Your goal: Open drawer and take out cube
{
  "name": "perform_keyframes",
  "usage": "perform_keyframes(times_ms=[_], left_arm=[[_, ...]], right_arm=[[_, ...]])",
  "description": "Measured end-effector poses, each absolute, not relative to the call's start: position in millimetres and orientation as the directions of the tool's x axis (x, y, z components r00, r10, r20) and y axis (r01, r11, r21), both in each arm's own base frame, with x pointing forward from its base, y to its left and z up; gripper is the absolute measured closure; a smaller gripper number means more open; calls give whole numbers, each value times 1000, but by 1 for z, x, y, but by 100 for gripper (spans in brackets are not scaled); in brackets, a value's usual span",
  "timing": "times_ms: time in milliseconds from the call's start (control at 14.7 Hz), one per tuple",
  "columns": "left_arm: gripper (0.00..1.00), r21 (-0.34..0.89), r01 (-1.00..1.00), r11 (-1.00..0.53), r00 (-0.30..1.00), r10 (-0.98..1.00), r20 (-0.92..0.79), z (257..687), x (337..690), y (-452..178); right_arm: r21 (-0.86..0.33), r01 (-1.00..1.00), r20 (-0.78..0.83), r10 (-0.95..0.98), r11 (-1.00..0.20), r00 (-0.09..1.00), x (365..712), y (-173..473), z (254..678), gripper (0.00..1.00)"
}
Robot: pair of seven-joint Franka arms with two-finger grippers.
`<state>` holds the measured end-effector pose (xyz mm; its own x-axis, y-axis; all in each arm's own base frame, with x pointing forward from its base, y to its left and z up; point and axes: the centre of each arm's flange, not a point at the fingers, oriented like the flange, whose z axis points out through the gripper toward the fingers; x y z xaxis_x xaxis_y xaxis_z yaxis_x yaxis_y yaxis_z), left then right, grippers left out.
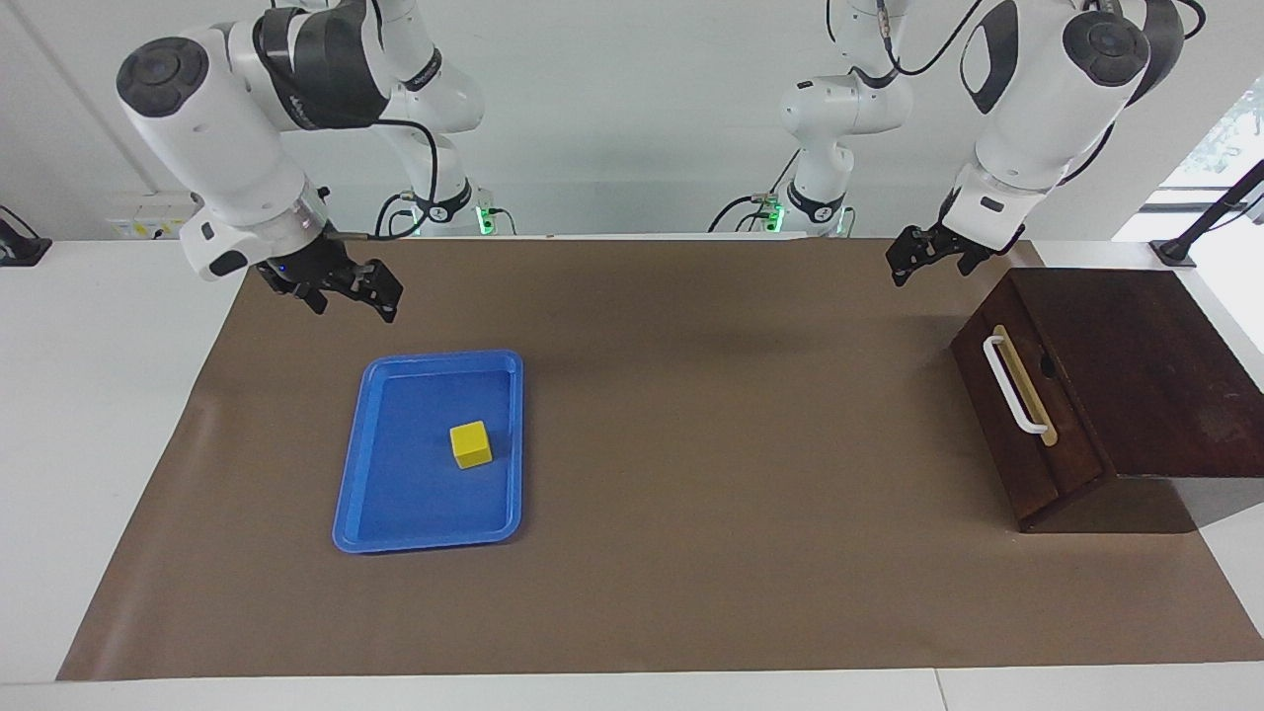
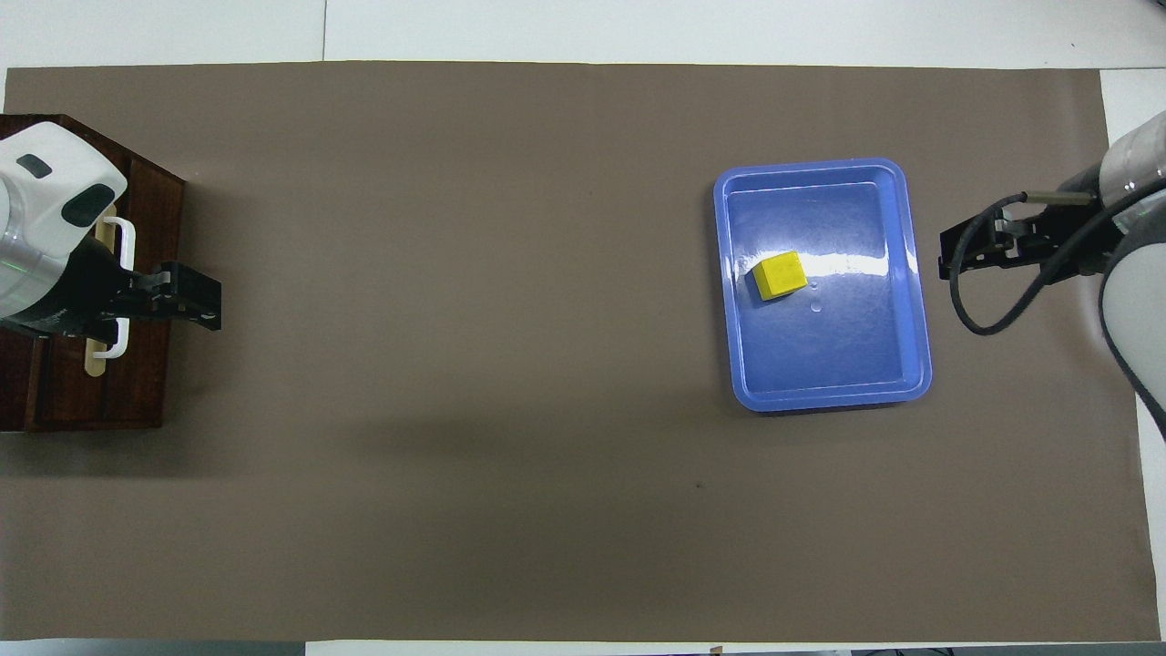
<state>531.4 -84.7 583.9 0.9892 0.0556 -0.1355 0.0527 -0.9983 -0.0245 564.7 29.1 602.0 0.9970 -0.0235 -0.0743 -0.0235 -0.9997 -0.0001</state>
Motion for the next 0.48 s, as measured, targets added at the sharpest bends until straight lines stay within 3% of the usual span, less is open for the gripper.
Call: perform_keyframes(times_ms=[272,476], left_arm=[[0,-15,8,-1000,988,10,-153,584,529,-81],[0,-12,1,-1000,989,3,-149,586,529,-79]], right_arm=[[25,100,-63,98,-995,993,541,29,632,0],[20,111,-90,109,-994,990,544,17,616,0]])
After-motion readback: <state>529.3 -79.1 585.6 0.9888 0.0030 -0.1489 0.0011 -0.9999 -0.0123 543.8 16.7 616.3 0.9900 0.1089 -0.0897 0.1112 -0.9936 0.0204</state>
